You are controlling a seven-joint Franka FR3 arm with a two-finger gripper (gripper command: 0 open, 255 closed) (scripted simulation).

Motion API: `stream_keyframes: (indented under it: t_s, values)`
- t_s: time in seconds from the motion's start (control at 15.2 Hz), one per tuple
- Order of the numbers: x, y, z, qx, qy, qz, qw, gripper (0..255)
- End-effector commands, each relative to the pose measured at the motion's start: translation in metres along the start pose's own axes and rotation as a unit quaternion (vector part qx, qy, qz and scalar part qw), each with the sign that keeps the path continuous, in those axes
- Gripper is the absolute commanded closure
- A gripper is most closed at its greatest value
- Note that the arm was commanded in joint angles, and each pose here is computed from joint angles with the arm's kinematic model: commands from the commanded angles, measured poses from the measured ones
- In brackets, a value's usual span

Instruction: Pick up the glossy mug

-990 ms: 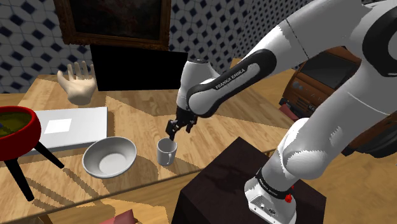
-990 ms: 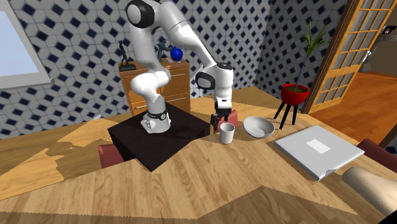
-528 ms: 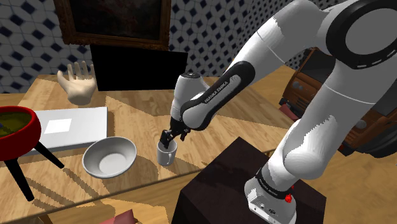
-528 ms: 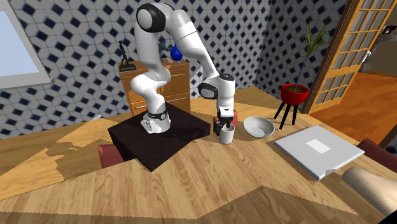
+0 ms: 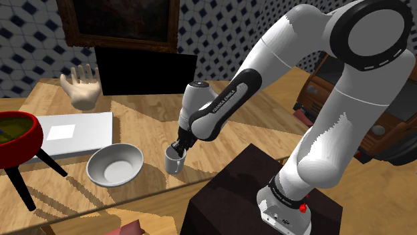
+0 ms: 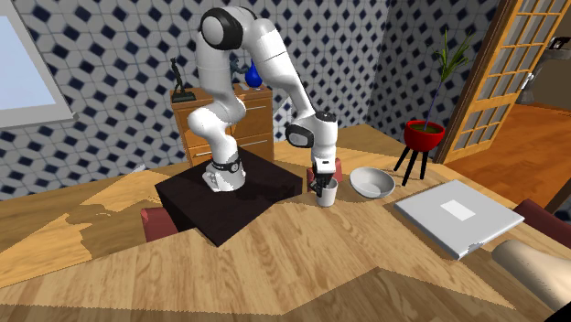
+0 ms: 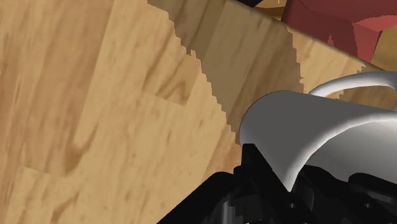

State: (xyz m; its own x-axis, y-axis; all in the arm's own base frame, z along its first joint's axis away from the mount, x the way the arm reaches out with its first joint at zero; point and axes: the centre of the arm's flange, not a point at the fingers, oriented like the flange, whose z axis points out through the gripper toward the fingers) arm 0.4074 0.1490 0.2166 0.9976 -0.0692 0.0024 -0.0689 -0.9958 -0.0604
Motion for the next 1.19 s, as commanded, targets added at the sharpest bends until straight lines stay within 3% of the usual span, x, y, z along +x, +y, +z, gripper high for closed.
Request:
stream_keyframes:
  t_s: [0.0,0.33,1.12]
  values:
    - [0.0,0.0,0.0,0.0,0.0,0.0,1.0,255]
    - [-0.001,0.0,0.001,0.0,0.0,0.0,1.0,255]
    - [0.0,-0.004,-0.062,0.0,0.0,0.0,1.0,255]
